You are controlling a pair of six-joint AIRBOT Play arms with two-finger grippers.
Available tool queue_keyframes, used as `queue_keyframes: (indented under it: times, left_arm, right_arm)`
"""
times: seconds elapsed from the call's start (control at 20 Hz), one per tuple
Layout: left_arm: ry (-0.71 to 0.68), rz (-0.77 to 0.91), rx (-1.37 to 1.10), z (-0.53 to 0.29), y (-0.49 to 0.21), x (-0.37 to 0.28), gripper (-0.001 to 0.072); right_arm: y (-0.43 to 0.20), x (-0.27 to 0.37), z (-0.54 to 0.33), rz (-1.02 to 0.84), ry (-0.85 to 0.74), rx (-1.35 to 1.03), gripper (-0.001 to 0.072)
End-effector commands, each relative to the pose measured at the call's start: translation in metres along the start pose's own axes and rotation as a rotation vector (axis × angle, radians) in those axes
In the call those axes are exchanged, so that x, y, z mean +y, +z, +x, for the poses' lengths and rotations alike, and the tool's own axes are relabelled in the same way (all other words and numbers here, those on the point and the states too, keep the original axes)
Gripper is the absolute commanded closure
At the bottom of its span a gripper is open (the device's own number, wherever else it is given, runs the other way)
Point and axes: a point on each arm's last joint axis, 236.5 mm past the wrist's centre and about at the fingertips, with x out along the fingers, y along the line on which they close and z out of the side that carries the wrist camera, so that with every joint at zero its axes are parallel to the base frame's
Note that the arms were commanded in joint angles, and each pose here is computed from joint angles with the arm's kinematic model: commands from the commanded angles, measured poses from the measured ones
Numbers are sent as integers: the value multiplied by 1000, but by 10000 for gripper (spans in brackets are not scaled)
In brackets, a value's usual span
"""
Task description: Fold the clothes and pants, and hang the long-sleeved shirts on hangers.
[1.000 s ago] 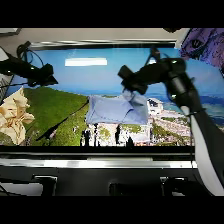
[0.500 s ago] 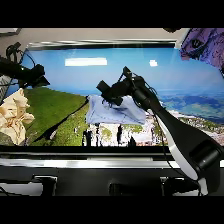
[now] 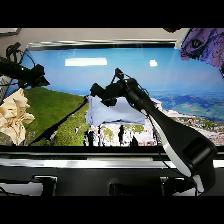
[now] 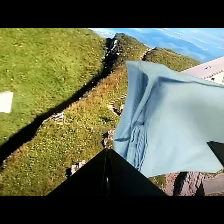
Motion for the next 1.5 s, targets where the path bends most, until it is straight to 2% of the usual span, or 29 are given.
queue_keyframes:
  times: [0.0, 0.15, 0.3, 0.4, 0.55, 0.75, 0.95, 1.05, 1.35, 1.4, 1.45]
  left_arm:
    - [0, 0, -2, -1, 0, 0, 690]
    - [0, 3, -3, -1, 1, 1, 690]
    - [1, 31, -7, -3, 1, 1, 690]
    - [3, 45, -11, -5, 1, 2, 690]
    - [3, 45, -12, -5, 2, 2, 689]
    - [3, 44, -13, -5, 2, 3, 689]
    - [4, 43, -13, -5, 2, 3, 689]
    - [4, 43, -13, -5, 2, 3, 689]
    - [4, 42, -10, -3, 2, 3, 689]
    - [5, 41, -7, -2, 2, 4, 689]
    - [5, 40, -5, -1, 2, 4, 689]
  right_arm:
    - [23, 12, -42, -90, 7, -29, 100]
    - [83, -25, -107, -133, -51, -102, 97]
    - [131, -117, -179, -157, -204, -85, 89]
    - [148, -177, -212, -131, -239, -47, 89]
    - [150, -239, -218, -33, -137, 8, 89]
    - [118, -294, -171, 59, -22, 113, 93]
    - [92, -304, -113, 95, 68, 178, 119]
    - [85, -303, -92, 87, 77, 202, 158]
    - [78, -288, -55, 45, 60, 197, 189]
    - [76, -287, -50, 47, 47, 197, 219]
    - [75, -284, -47, 37, 40, 197, 282]
